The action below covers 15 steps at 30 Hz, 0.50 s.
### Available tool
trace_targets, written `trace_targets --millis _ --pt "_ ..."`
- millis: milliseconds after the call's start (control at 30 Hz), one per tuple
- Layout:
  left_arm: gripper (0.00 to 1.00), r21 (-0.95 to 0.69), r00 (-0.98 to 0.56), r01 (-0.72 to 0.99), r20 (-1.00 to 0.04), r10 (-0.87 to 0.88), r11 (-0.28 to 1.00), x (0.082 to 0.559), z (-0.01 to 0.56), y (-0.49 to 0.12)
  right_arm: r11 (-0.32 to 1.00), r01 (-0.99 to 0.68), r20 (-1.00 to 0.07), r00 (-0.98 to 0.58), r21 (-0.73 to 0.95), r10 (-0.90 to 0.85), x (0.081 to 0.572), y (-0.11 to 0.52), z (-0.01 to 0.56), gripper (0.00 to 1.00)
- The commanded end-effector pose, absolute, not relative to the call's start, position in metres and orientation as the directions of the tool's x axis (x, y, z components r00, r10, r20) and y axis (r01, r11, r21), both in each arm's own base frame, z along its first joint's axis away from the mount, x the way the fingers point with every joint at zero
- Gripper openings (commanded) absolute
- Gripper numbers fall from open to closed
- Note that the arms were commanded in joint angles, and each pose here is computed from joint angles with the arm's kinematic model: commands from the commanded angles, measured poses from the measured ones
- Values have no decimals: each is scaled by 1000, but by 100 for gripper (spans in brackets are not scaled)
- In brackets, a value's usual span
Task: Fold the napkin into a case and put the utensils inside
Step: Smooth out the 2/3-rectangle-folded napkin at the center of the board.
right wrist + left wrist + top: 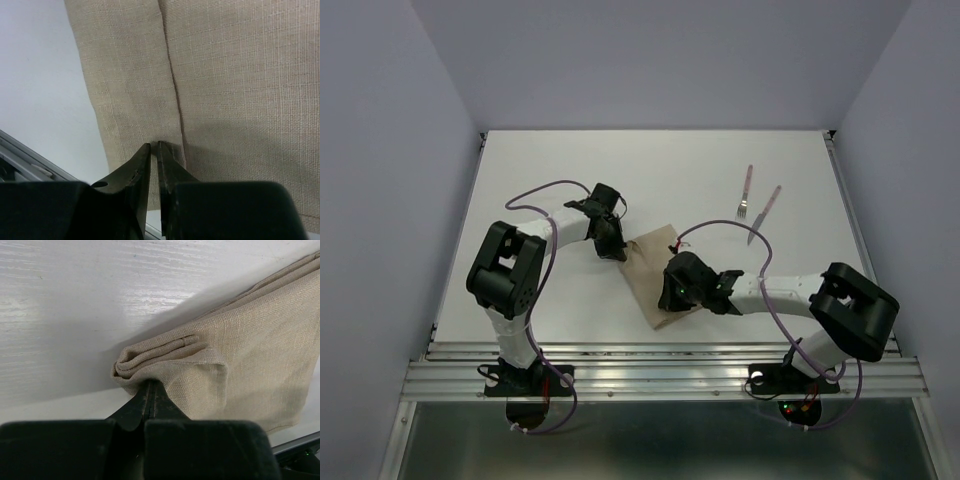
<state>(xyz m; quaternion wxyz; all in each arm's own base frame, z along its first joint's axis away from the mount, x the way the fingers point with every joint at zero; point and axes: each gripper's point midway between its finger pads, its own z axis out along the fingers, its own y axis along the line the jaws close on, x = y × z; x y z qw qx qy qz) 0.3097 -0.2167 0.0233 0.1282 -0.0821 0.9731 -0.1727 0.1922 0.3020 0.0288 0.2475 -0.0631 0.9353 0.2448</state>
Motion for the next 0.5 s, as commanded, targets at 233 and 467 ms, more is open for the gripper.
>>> trace_targets --millis 233,467 --pt "0 -247 -958 -99 -238 -160 964 309 24 -203 856 -318 -551 -833 408 -47 183 311 57 16" --pt "0 -236 -961 -103 -226 -158 966 310 19 -203 831 -391 -537 -833 395 -137 158 323 53 16"
